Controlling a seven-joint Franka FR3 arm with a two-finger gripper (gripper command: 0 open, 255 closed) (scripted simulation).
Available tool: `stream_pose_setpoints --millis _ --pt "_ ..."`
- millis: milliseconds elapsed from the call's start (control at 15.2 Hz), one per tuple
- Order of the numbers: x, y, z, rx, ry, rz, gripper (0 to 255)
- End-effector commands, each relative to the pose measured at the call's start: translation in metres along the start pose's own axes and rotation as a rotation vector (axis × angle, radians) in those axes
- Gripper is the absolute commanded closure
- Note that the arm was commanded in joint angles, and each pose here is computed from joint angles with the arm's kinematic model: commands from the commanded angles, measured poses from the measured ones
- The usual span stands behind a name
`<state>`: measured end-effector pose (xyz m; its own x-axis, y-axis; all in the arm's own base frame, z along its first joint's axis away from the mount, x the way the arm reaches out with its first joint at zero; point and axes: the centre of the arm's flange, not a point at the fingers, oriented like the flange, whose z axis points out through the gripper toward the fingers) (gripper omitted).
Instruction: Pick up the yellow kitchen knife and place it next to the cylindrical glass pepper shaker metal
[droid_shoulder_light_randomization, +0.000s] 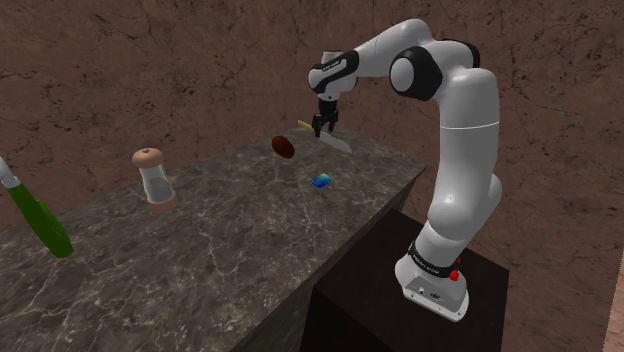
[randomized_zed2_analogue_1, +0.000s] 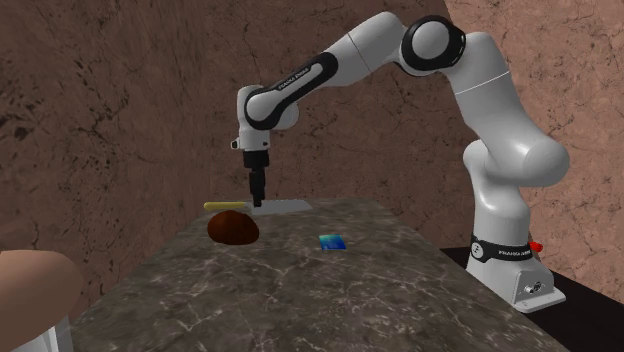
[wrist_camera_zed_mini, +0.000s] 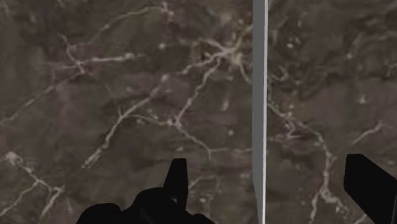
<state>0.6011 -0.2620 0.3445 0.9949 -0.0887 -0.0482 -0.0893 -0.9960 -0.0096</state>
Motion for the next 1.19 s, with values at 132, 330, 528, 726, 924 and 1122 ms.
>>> stream_pose_setpoints --millis 132,330,528,726,924,1122 --pt "0.002 0.001 0.022 0.000 0.001 0.000 0" --pt "0.002 0.001 0.025 0.000 0.001 0.000 0" --pt "0.002 0.001 0.025 0.000 0.001 0.000 0" --pt "0.002 0.001 0.025 0.000 0.001 0.000 0" --pt "0.002 0.001 0.025 0.000 0.001 0.000 255" --pt "0.002 0.001 0.025 0.000 0.001 0.000 255"
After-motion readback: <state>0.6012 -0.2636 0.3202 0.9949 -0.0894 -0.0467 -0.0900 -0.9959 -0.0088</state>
